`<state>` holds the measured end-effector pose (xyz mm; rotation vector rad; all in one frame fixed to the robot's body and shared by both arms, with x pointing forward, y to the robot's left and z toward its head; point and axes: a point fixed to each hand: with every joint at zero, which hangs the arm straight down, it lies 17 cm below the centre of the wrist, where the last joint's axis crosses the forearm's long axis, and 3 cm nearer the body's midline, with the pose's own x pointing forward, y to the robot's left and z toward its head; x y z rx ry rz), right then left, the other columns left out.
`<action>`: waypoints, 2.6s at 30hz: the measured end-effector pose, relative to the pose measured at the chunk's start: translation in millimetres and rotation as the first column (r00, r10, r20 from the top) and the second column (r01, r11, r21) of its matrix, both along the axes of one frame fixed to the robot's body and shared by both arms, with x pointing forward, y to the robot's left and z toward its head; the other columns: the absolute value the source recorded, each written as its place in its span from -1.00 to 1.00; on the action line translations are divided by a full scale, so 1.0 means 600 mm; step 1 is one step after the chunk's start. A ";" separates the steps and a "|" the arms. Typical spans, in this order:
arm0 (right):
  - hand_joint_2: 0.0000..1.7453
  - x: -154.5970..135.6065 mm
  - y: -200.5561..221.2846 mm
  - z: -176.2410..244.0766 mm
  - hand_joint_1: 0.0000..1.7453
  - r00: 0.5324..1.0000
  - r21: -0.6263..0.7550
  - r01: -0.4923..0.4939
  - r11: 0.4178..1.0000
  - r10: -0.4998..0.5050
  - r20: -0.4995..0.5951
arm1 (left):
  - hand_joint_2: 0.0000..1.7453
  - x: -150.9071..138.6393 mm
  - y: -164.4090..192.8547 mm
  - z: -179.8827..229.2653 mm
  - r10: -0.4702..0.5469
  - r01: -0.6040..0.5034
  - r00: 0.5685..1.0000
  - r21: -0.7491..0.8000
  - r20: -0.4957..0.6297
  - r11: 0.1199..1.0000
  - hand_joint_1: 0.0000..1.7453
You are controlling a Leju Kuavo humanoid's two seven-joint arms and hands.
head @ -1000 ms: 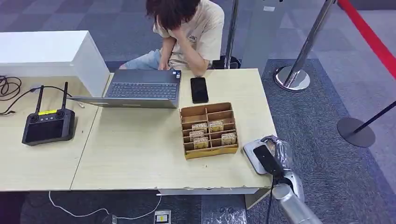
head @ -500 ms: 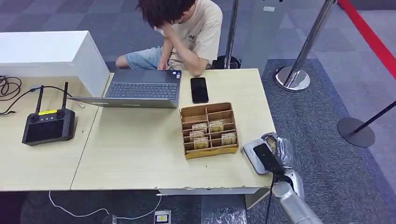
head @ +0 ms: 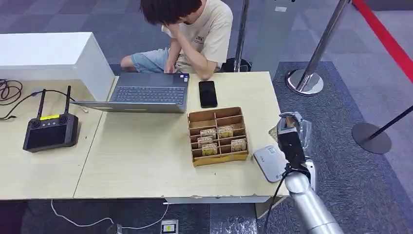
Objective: Pass the card to the sensor for recognition and then transmit it.
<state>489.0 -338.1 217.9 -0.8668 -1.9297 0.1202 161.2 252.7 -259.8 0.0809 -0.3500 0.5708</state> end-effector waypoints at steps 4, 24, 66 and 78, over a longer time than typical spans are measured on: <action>1.00 0.007 0.035 0.109 1.00 0.993 -0.055 -0.040 0.998 0.046 0.111 | -1.00 0.007 -0.001 0.002 -0.017 0.017 1.000 -0.001 0.001 1.000 -1.00; 1.00 0.100 0.280 0.350 1.00 0.966 -0.687 -0.107 0.719 0.238 0.098 | -1.00 0.028 -0.010 0.006 -0.084 0.084 0.996 -0.008 -0.005 0.996 -1.00; 1.00 0.241 0.315 0.140 1.00 0.976 -0.972 -0.210 0.103 -0.035 -0.215 | -1.00 -0.008 -0.011 -0.004 -0.065 0.064 0.997 -0.030 -0.030 0.997 -1.00; 1.00 0.236 0.344 0.155 1.00 0.984 -0.973 -0.179 0.143 0.023 -0.178 | -1.00 -0.014 -0.003 -0.006 -0.064 0.063 0.997 -0.023 -0.036 0.998 -1.00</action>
